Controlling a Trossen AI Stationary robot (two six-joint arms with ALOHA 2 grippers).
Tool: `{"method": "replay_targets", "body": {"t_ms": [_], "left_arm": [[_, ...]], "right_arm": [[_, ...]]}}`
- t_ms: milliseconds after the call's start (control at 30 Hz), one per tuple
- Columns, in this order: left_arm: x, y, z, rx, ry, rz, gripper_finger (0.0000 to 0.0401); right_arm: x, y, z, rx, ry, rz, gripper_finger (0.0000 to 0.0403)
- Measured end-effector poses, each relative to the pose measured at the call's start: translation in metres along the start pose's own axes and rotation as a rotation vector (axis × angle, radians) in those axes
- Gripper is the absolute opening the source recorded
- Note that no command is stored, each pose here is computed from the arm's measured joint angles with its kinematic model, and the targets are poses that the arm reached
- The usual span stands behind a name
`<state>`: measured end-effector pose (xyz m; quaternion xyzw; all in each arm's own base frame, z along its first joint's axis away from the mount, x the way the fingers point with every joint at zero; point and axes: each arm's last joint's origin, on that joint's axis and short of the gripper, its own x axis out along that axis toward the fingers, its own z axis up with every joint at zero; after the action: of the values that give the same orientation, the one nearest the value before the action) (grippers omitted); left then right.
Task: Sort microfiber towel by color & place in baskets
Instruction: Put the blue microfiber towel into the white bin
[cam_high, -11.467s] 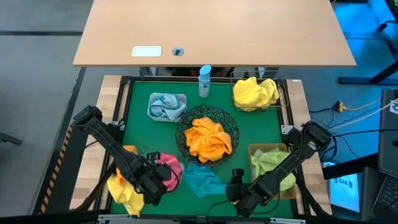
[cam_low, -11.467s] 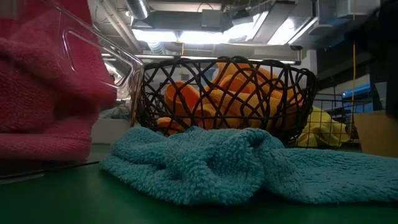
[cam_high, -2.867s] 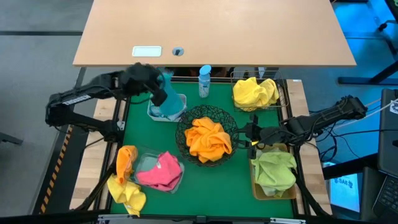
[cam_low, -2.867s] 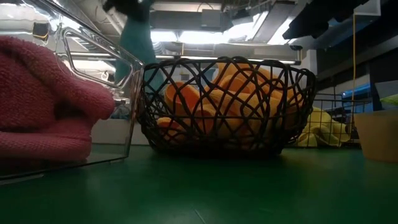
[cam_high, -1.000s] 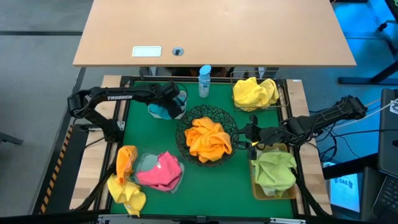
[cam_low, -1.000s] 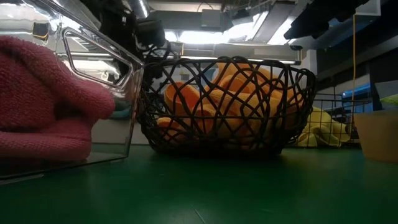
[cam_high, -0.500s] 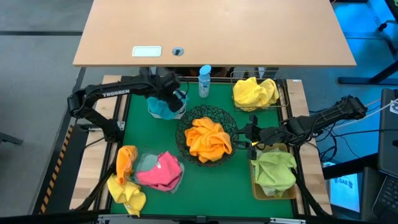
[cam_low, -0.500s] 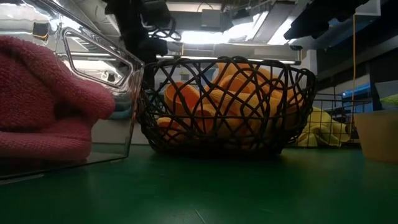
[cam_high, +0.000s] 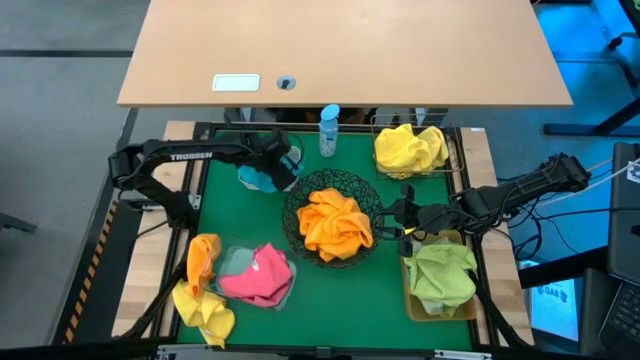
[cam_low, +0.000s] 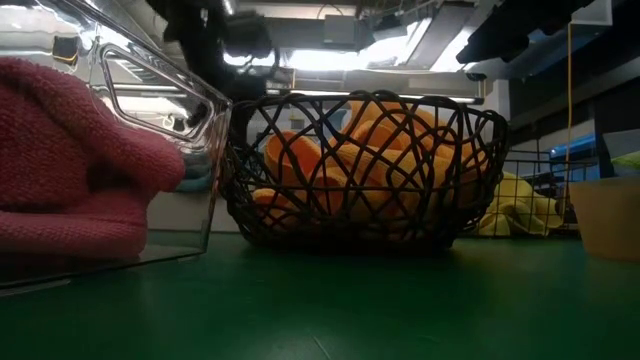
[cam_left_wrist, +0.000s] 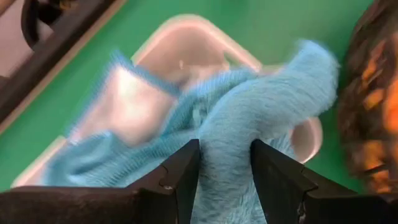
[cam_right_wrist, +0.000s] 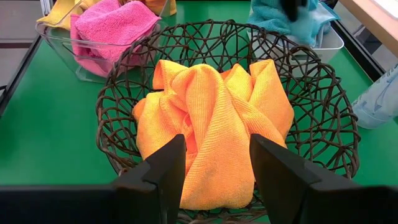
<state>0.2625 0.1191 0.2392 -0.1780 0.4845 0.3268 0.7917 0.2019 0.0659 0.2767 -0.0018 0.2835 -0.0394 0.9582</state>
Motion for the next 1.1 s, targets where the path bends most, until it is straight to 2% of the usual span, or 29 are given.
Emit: {"method": "replay_targets", "body": {"t_ms": [267,500,733,1100], "left_arm": [[0.045,0.013,-0.038,-0.033,-0.013,0.034,0.0139],[0.057,0.022,-0.052,-0.055,-0.002,0.053,0.0139],[0.045,0.015,-0.035,-0.043,-0.022,0.039,0.0139],[-0.017,0.010,0.015,0.018,0.013,0.042,0.0139]], "right_arm": [[0.000,0.000,0.000,0.000,0.000,0.000,0.0176],[0.000,0.000,0.000,0.000,0.000,0.000,0.0176],[0.000,0.000,0.000,0.000,0.000,0.000,0.0176],[0.000,0.000,0.000,0.000,0.000,0.000,0.0176]]}}
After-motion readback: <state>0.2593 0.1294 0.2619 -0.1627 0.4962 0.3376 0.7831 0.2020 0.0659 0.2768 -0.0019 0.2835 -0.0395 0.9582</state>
